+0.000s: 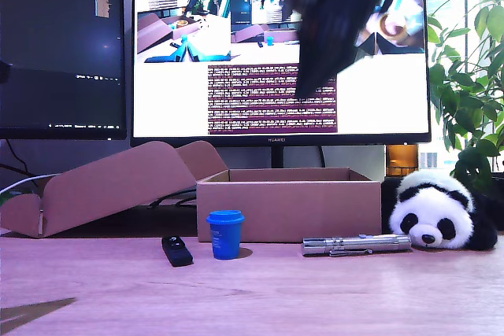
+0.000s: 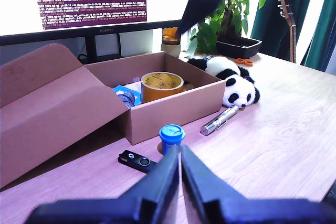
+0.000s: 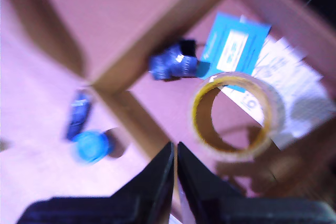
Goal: Pick up the tape roll and place it inside the cardboard box
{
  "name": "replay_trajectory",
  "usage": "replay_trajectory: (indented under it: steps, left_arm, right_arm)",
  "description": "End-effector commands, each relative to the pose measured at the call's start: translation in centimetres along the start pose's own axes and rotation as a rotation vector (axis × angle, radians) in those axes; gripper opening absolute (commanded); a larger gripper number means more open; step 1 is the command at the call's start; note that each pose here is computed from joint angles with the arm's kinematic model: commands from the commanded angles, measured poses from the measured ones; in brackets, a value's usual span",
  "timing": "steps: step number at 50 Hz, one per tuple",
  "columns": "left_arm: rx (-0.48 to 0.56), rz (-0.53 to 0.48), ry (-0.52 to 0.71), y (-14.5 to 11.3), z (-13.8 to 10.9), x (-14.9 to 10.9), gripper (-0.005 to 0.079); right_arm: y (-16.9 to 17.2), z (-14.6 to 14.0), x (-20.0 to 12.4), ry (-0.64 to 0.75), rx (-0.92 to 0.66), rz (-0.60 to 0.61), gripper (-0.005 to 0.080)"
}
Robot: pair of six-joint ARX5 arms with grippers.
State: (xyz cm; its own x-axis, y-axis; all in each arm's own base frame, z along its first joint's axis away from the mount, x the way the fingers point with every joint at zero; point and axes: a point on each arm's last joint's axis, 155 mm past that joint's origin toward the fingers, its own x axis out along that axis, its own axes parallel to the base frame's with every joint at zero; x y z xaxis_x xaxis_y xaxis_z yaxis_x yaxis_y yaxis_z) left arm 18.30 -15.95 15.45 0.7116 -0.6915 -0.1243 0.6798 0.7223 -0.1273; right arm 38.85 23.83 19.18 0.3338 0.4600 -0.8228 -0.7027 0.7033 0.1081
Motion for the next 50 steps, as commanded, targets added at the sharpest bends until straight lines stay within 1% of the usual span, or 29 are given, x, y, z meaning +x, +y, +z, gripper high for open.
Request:
replay_trajectory:
  steps: [1, 5, 9, 11, 13, 19, 24, 27, 28, 29, 30, 31, 32, 35, 37, 40, 42, 46, 50]
  left_arm:
    - [0.003, -0.001, 0.005, 0.1, -0.7, 0.2, -0.0021]
    - [0.003, -0.001, 0.006, 0.1, -0.7, 0.2, -0.0021]
    - [0.002, 0.0, 0.014, 0.1, -0.9, 0.2, -0.0021]
    - [0.0, 0.007, 0.024, 0.2, -1.2, 0.2, -0.0021]
    - [-0.002, 0.017, 0.034, 0.4, -1.4, 0.2, -0.0021]
    - [-0.009, 0.043, 0.067, 0.9, -2.3, 0.1, -0.0021]
    - [-0.008, 0.06, 0.062, 1.2, -2.2, 0.1, -0.0021]
    - [-0.005, 0.106, 0.048, 2.1, -1.8, 0.0, -0.0021]
    - [-0.005, 0.107, 0.048, 2.1, -1.8, 0.0, -0.0021]
    - [0.0, 0.168, 0.042, 3.2, -1.7, -0.1, -0.0021]
    - [0.002, 0.196, 0.04, 3.7, -1.7, -0.2, -0.0022]
    - [0.001, 0.199, 0.04, 3.8, -1.7, -0.2, -0.0021]
    - [0.01, 0.255, 0.035, 4.8, -1.6, -0.4, -0.0021]
    - [0.016, 0.309, 0.023, 5.9, -1.3, -0.7, -0.0021]
    - [0.025, 0.323, 0.019, 6.2, -1.2, -0.8, -0.0021]
    - [0.027, 0.343, 0.015, 6.7, -1.2, -0.9, -0.0021]
    - [0.024, 0.359, 0.015, 7.1, -1.4, -0.9, -0.0021]
    - [0.007, 0.394, 0.022, 8.1, -2.1, -1.1, -0.0021]
    - [-0.031, 0.432, 0.026, 9.1, -2.7, -1.3, -0.0021]
  right_arm:
    - [0.0, 0.8, -0.1, -0.026, -0.007, -0.003, -0.001]
    - [0.1, 1.6, -0.7, -0.062, 0.016, -0.009, -0.001]
    - [-0.2, 2.4, -0.7, -0.094, 0.103, -0.017, -0.001]
    - [-0.3, 2.6, -0.7, -0.102, 0.107, -0.023, -0.001]
    - [-0.8, 2.9, -0.8, -0.115, 0.108, -0.048, -0.001]
    - [-3.1, 3.6, -1.6, -0.146, 0.116, -0.175, -0.001]
    - [-3.4, 3.3, -1.9, -0.158, 0.112, -0.2, -0.001]
    - [-3.4, 2.4, -1.8, -0.156, 0.111, -0.209, -0.001]
    - [-3.5, 2.2, -1.8, -0.162, 0.108, -0.212, -0.001]
    - [-3.5, 1.8, -1.7, -0.162, 0.107, -0.214, -0.001]
    - [-3.5, 1.4, -1.8, -0.167, 0.108, -0.217, -0.001]
    - [-3.5, 1.0, -1.7, -0.169, 0.109, -0.218, -0.001]
    - [-3.5, 0.7, -1.7, -0.178, 0.108, -0.22, -0.001]
    - [-3.5, -0.9, -1.7, -0.191, 0.112, -0.226, -0.001]
    - [-3.5, -1.3, -2.0, -0.216, 0.11, -0.232, -0.001]
    - [-3.5, -2.9, -1.6, -0.221, 0.114, -0.236, -0.001]
    - [-3.5, -3.4, -2.2, -0.245, 0.114, -0.245, -0.001]
    - [-3.8, -4.6, -2.8, -0.27, 0.123, -0.261, -0.001]
    - [-4.1, -5.4, -3.7, -0.302, 0.13, -0.279, -0.001]
